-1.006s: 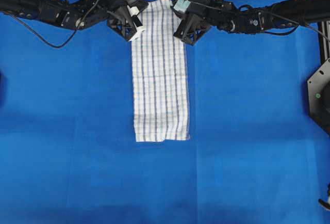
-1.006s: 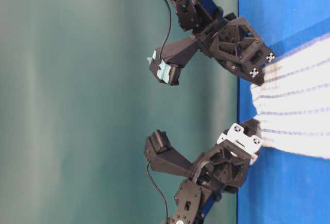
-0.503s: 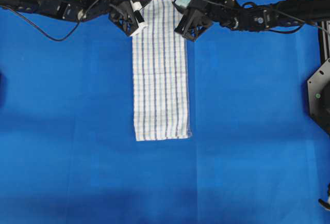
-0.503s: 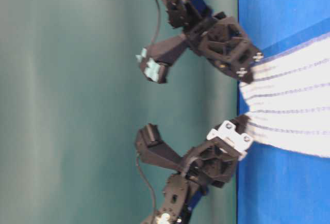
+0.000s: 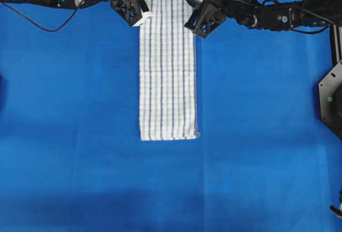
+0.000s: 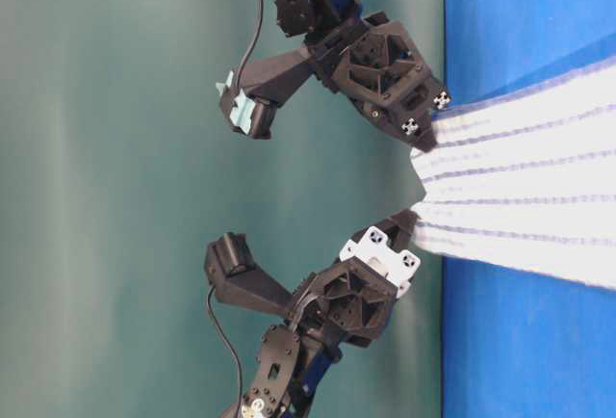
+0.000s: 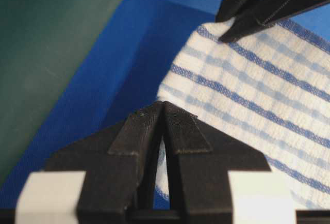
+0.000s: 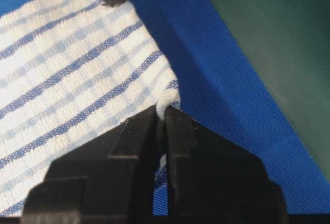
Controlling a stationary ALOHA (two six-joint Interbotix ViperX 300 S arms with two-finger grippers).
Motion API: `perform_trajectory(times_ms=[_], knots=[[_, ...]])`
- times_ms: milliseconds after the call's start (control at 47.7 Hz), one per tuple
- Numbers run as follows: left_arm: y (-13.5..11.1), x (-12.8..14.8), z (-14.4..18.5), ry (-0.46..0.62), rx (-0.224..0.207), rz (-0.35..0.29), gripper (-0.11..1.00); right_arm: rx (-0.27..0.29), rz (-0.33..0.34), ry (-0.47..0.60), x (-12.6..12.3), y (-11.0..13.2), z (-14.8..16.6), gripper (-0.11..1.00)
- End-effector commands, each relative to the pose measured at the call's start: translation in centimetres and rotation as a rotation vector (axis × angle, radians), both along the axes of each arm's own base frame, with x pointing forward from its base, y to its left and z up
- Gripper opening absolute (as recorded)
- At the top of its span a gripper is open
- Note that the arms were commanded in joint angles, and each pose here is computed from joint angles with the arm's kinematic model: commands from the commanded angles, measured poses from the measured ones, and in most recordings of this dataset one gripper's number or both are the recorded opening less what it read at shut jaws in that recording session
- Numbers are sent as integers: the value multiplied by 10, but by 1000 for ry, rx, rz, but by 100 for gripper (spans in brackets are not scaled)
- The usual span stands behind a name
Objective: Fold the blue towel.
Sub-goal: 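Grasp the top corners of the vertical strip with both grippers, then fold the top end down toward the bottom end and release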
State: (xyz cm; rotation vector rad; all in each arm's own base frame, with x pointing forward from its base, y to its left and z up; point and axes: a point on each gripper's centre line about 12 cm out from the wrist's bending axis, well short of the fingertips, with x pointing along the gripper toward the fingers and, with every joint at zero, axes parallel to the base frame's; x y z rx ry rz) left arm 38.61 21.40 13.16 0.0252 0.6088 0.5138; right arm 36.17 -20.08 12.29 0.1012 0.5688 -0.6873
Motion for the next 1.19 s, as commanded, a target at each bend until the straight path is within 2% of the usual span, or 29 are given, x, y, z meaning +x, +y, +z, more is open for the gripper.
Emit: perform_trajectory(times_ms=[0, 168, 314, 566, 776, 901, 1174], knots=[[-1, 3, 20, -34, 17, -10, 0, -23, -3, -44, 1, -1, 19, -3], [-14, 1, 28, -24, 0, -44, 0, -21, 11, -63, -8, 11, 29, -3], [-31, -2, 45, -46, 5, -81, 0, -22, 48, -84, -13, 33, 39, -3], [-86, 1, 69, -78, 2, -211, 0, -16, 133, -111, -15, 70, 51, -3], [-126, -1, 70, -82, -17, -297, 0, 10, 216, -149, -19, 111, 62, -3], [-153, 0, 70, -87, -38, -352, 0, 33, 256, -167, -26, 134, 66, -3], [-198, -4, 64, -93, -115, -423, 0, 107, 328, -183, -32, 183, 63, -3]])
